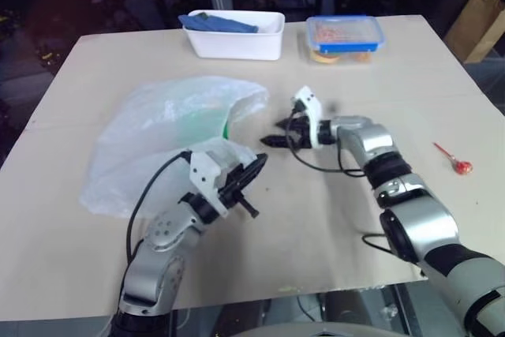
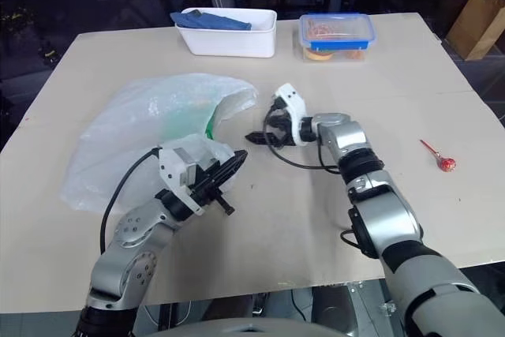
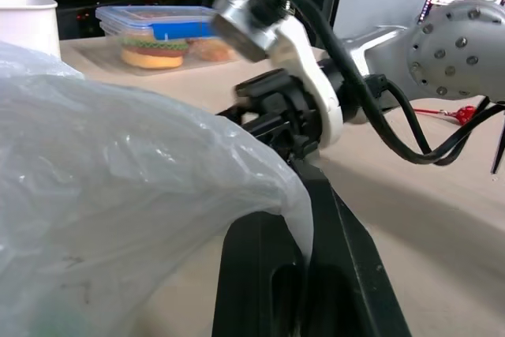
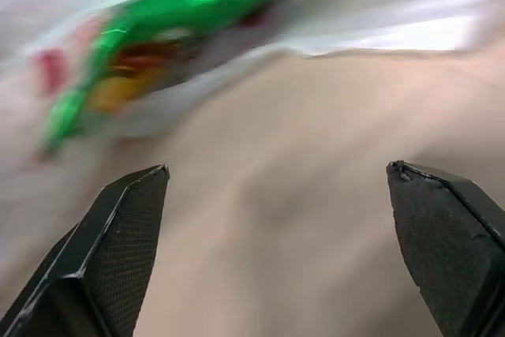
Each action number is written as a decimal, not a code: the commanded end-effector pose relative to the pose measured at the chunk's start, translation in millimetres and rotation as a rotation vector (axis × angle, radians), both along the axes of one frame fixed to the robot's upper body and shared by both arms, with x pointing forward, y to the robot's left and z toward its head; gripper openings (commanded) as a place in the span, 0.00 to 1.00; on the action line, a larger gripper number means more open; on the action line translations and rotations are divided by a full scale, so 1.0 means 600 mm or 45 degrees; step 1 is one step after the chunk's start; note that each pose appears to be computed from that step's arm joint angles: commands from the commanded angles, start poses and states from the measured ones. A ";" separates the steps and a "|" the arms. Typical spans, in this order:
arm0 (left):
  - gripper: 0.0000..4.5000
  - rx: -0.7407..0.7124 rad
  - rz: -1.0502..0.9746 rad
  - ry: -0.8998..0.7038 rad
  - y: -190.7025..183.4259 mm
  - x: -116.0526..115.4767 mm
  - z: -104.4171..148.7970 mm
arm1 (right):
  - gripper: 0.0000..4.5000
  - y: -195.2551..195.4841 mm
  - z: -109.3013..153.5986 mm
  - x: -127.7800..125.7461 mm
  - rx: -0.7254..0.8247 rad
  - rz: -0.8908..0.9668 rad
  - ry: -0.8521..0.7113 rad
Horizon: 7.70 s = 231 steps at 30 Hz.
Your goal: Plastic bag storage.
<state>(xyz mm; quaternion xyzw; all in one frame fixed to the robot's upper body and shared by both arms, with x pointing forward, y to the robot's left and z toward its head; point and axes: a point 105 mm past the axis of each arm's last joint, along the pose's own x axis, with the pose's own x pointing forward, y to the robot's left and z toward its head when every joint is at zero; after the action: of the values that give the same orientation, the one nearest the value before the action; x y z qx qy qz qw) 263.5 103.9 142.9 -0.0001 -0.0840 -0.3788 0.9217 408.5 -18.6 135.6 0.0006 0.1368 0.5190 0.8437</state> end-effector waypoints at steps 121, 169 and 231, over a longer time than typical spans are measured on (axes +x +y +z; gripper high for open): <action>0.00 -0.316 0.034 -0.026 0.013 0.049 0.084 | 0.45 -0.631 -0.026 -0.208 -0.750 -1.288 0.179; 0.00 -0.343 0.086 -0.043 -0.002 0.020 0.081 | 0.99 0.020 0.082 -0.036 0.026 0.111 -0.018; 0.00 -0.395 0.243 -0.584 0.138 0.137 0.373 | 0.01 -0.319 0.420 -0.041 0.593 -0.624 -0.509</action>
<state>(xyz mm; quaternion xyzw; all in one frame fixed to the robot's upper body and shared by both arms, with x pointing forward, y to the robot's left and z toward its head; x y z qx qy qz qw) 347.6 178.0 367.0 -0.0646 -0.3350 -0.2789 0.8977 388.4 -198.0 380.2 0.1378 -0.1343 0.3318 0.9235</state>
